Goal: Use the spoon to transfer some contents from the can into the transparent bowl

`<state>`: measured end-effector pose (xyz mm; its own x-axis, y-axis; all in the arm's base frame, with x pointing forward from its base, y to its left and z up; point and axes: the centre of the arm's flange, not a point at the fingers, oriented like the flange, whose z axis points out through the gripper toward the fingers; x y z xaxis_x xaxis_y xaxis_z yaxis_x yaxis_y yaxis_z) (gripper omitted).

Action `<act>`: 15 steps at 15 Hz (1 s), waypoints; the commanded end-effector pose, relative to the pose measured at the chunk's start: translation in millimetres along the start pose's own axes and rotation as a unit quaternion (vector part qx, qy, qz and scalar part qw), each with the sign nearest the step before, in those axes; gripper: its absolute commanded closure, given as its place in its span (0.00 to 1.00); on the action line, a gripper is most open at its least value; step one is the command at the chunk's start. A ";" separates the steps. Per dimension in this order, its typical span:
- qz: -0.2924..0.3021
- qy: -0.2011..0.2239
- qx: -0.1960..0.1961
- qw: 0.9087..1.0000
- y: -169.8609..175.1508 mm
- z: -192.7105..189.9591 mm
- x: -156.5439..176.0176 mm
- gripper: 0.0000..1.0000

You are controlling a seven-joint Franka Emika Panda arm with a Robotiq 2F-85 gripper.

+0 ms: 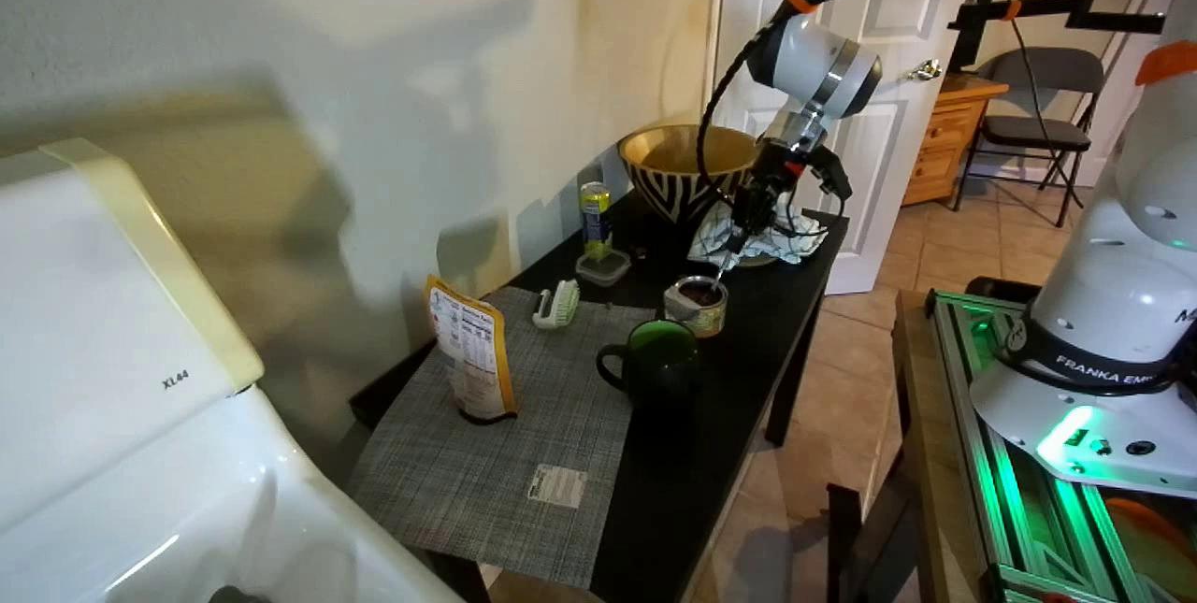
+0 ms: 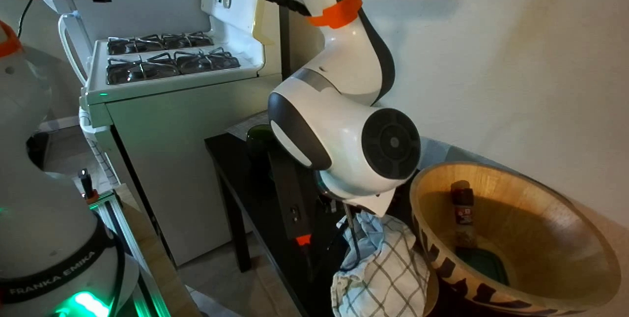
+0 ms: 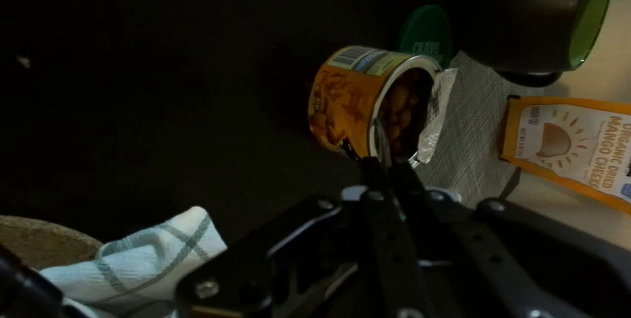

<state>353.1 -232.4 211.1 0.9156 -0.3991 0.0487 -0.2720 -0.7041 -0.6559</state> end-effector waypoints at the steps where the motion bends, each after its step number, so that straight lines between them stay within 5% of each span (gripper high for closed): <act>1: 0.000 -0.002 0.047 0.999 28.1 -7.3 -2.0 0.98; 15: 0.010 0.009 0.092 0.996 41.7 -13.6 -3.8 0.98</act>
<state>335.0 -259.8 196.5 0.9154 -0.4015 0.0305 -0.2415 -0.6081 -0.7562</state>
